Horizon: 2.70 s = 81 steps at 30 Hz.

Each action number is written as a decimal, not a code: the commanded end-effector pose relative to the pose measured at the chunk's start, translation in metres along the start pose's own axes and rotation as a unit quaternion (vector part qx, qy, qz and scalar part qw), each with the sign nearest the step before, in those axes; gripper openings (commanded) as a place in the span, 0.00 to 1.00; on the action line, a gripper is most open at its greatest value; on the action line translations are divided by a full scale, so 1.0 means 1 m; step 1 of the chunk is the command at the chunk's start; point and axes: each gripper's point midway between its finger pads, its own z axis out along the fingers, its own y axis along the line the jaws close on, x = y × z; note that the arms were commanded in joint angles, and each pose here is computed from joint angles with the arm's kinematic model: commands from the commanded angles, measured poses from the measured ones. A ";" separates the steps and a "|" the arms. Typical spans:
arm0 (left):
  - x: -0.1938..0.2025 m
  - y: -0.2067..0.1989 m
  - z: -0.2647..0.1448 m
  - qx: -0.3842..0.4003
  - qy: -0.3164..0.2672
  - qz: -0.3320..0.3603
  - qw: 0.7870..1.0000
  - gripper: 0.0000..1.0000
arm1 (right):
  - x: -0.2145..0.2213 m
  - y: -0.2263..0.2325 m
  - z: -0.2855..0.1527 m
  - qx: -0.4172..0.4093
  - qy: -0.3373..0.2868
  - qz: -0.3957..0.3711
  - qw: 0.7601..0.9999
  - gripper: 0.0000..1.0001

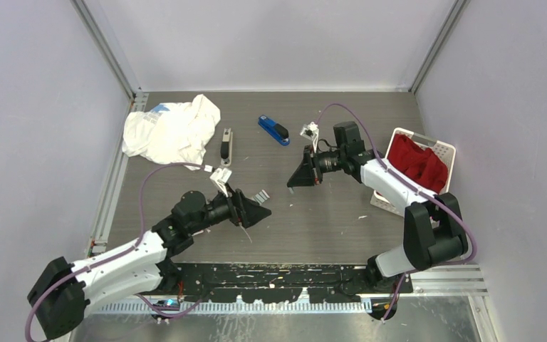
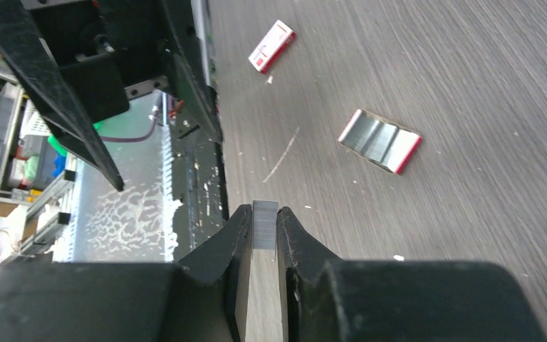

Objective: Unload the staples from the stapler

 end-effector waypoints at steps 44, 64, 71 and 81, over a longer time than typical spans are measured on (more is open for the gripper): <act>-0.052 -0.077 0.073 0.156 -0.104 0.013 0.982 0.29 | -0.033 0.082 -0.011 -0.155 -0.055 -0.053 0.985 0.08; -0.044 -0.065 0.066 0.128 -0.094 0.030 0.987 0.02 | -0.032 0.079 -0.011 -0.147 -0.056 -0.062 0.985 0.45; -0.025 -0.045 0.058 0.090 -0.061 0.035 0.993 0.01 | -0.034 0.077 -0.013 -0.133 -0.055 -0.074 0.987 0.62; 0.021 0.005 0.034 -0.049 0.099 0.090 0.990 0.02 | -0.061 0.021 -0.064 0.058 -0.096 -0.117 0.987 0.63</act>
